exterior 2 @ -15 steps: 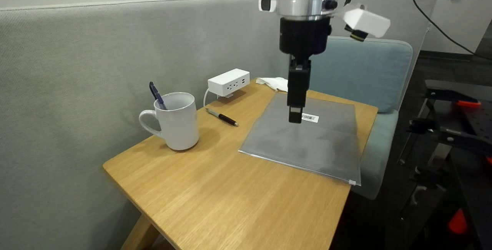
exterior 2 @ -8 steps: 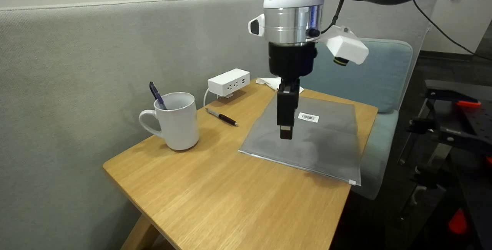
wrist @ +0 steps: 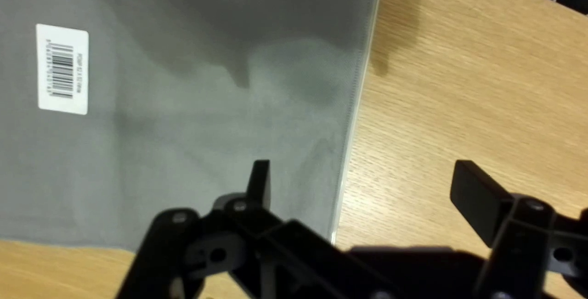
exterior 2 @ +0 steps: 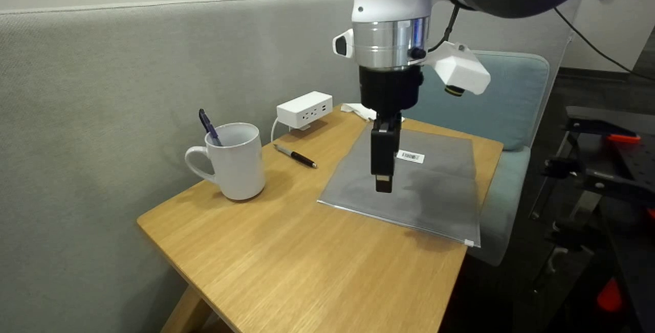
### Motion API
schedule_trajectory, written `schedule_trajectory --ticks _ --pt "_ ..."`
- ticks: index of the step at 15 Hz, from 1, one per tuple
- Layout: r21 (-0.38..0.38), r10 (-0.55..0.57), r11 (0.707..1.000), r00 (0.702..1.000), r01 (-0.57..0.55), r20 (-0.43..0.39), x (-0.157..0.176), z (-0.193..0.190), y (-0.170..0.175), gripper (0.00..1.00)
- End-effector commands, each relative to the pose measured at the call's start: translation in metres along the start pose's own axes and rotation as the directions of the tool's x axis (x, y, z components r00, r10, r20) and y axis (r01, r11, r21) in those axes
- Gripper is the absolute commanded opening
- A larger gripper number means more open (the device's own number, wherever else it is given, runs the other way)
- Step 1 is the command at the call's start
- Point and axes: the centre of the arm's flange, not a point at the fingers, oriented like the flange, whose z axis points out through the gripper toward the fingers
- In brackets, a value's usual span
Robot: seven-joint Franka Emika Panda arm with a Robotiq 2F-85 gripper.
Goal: Fold the grey object in half
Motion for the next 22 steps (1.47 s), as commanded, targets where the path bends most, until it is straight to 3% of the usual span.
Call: schedule_trajectory --ticks 1,22 --pt "0.01 0.026 1.0 1.0 -0.026 0.001 0.005 0.013 -0.004 1.0" --pt "-0.096 0.062 0.993 0.998 -0.061 0.011 0.016 0.072 -0.012 1.0"
